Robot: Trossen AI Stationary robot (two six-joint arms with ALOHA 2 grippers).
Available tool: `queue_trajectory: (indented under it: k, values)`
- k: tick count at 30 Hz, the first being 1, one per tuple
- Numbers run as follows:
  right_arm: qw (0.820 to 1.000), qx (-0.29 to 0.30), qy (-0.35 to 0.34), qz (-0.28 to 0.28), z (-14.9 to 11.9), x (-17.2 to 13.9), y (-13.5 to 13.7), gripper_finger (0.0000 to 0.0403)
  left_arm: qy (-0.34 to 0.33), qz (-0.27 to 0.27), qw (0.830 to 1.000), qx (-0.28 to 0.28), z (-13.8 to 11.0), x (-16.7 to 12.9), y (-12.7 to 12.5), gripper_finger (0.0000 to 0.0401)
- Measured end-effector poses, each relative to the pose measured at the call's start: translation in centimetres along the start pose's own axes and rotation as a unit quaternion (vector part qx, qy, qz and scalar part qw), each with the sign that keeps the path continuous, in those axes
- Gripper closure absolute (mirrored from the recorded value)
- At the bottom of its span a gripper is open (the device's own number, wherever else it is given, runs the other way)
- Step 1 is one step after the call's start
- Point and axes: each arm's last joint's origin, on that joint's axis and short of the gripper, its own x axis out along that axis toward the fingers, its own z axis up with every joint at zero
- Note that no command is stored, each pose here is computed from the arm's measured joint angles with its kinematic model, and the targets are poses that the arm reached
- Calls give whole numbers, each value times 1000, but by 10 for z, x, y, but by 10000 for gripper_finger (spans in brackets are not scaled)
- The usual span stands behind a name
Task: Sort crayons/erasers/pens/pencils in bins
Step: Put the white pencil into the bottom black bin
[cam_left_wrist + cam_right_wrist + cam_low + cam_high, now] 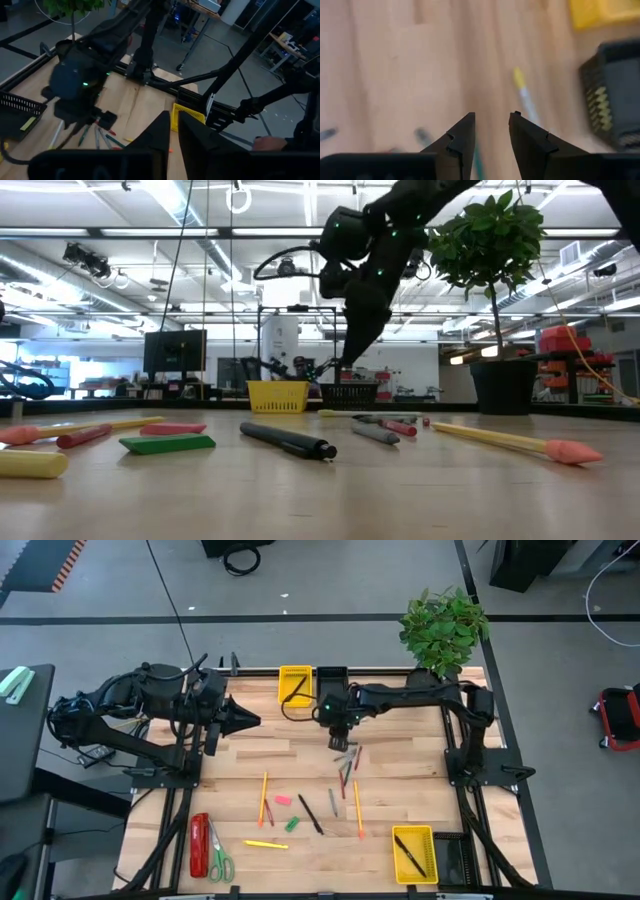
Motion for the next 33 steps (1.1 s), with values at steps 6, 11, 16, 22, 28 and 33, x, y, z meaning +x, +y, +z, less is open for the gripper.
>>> queue_trajectory:
  k: [6, 11, 16, 22, 28, 33]
  values:
    - [999, -11, -51, 10, 10, 16, -12, 276, 1, 3, 1000, 0, 0, 0, 0, 366]
    - [999, -17, -18, 25, 4, 37, -11, 276, 3, 9, 1000, -7, -1, 0, 1, 365]
    - [1000, -22, -15, 13, 6, 43, -15, 276, 16, 23, 999, -28, -4, 0, 3, 369]
    - [1000, 0, -2, 24, 1, 58, -25, 276, 21, 26, 999, -37, -5, 0, 3, 373]
    - [1000, 1, -2, 6, 2, 62, -19, 276, 22, 28, 998, -48, -5, 0, 3, 370]
    - [1000, 19, 5, -6, 0, 62, -28, 276, 22, 28, 998, -49, -5, 0, 3, 377]
